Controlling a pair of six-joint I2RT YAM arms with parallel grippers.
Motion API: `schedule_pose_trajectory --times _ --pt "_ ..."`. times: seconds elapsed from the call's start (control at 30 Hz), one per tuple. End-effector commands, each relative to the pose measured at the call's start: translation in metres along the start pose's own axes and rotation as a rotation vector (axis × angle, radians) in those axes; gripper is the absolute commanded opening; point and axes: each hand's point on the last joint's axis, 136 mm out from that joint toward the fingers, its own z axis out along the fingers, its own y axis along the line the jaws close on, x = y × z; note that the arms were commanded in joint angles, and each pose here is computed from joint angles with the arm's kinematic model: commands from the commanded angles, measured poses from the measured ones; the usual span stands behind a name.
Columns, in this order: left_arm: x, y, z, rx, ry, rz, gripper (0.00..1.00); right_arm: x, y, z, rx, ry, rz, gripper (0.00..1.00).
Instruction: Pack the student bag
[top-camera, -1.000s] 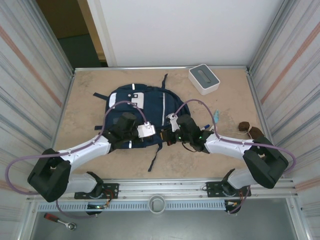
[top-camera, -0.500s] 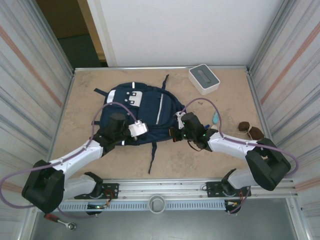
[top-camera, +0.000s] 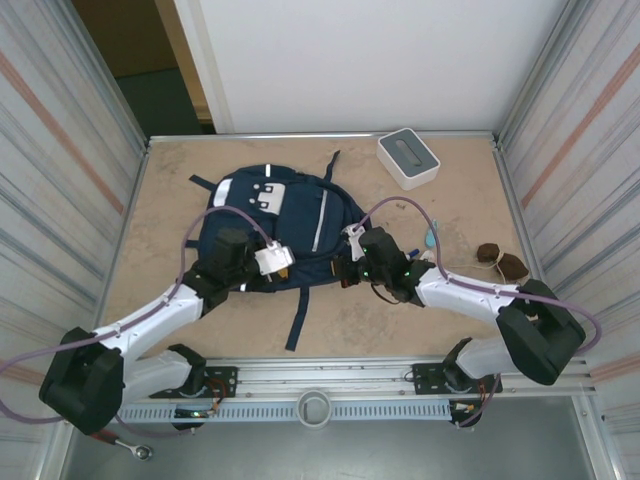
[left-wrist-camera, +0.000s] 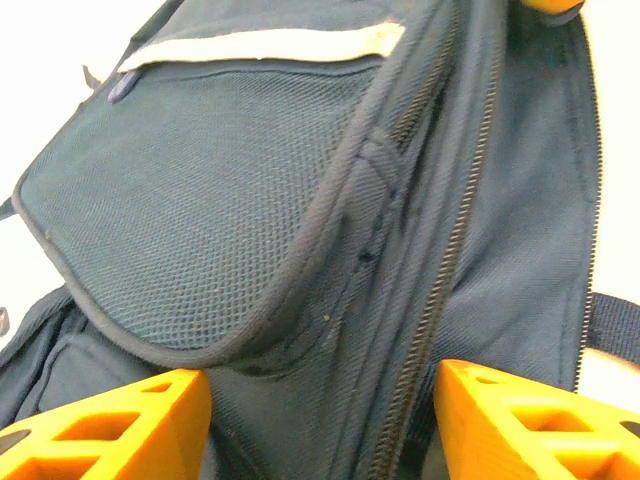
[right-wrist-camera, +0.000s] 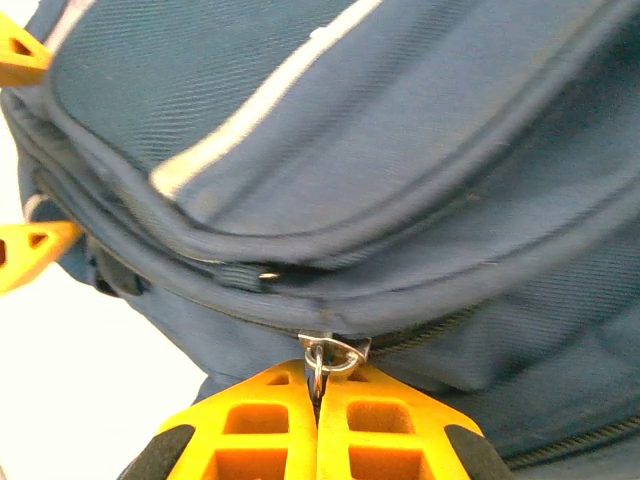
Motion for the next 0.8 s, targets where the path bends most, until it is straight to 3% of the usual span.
schedule_pose_trajectory --times 0.0,0.2,0.4,0.6,0.77 --pt "-0.041 0.002 0.000 -0.022 -0.082 0.125 0.65 -0.024 0.037 -0.015 -0.140 -0.081 -0.061 0.00" --pt "-0.055 -0.002 0.016 -0.045 -0.029 0.215 0.65 -0.027 0.047 -0.022 -0.178 -0.093 -0.072 0.00" --pt "-0.052 0.005 0.012 -0.094 -0.027 0.200 0.61 -0.021 0.035 -0.022 -0.126 -0.080 -0.072 0.00" --pt "-0.021 0.017 0.003 -0.107 0.039 0.119 0.36 -0.013 0.013 -0.023 -0.069 -0.067 -0.044 0.00" --pt "0.001 0.025 -0.006 -0.118 0.074 0.071 0.08 -0.009 -0.014 -0.028 0.012 -0.064 0.008 0.00"
